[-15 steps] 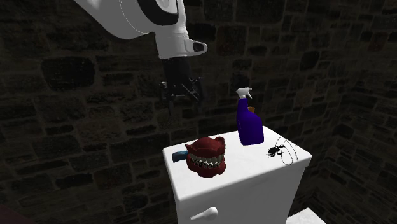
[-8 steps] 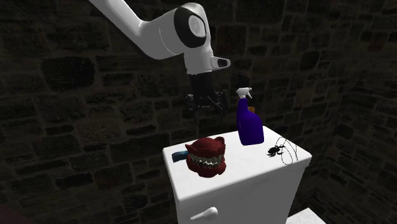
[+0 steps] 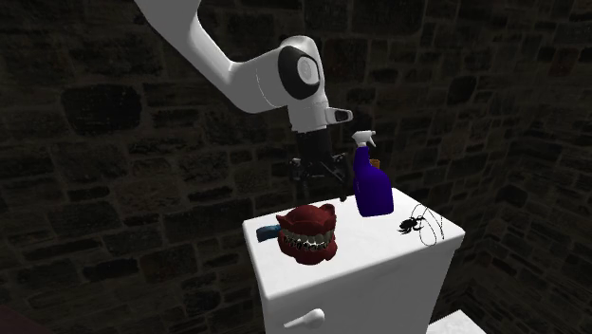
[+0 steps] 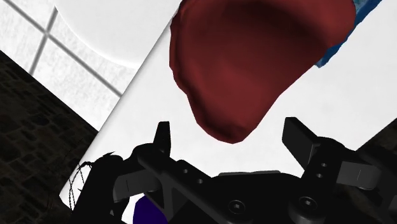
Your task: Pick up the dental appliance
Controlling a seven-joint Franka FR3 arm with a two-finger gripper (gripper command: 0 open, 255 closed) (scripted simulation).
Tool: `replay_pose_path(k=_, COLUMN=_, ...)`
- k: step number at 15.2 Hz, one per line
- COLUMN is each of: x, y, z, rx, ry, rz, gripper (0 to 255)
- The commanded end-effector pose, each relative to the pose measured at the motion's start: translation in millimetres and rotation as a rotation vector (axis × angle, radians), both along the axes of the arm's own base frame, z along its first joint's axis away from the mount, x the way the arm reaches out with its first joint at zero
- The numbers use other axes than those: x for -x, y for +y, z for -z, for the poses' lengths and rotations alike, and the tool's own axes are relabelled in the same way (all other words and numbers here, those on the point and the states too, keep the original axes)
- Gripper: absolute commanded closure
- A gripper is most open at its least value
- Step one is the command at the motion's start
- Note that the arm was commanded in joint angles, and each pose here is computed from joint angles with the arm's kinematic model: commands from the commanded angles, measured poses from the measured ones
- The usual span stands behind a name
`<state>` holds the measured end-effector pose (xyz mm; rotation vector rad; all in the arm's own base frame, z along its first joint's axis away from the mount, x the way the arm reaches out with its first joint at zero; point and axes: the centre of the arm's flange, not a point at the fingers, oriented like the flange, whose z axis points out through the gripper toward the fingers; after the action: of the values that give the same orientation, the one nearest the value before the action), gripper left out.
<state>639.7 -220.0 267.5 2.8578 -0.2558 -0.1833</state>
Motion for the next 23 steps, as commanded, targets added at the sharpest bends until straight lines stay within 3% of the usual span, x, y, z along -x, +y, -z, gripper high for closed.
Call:
replay_pose_path(k=1, x=0, y=0, z=10, rx=0.000, ry=0.000, rz=0.000, gripper=0)
replay_pose_path(k=3, x=0, y=0, z=13, rx=0.000, ry=0.000, rz=0.000, gripper=0)
replay_pose_path(k=4, x=0, y=-1, z=12, rx=0.000, ry=0.000, rz=0.000, gripper=255)
replay_pose_path(k=13, x=0, y=0, z=13, rx=0.000, ry=0.000, rz=0.000, gripper=255)
replay_pose_path(k=23, x=0, y=0, z=-40, rx=0.000, ry=0.000, rz=0.000, gripper=255)
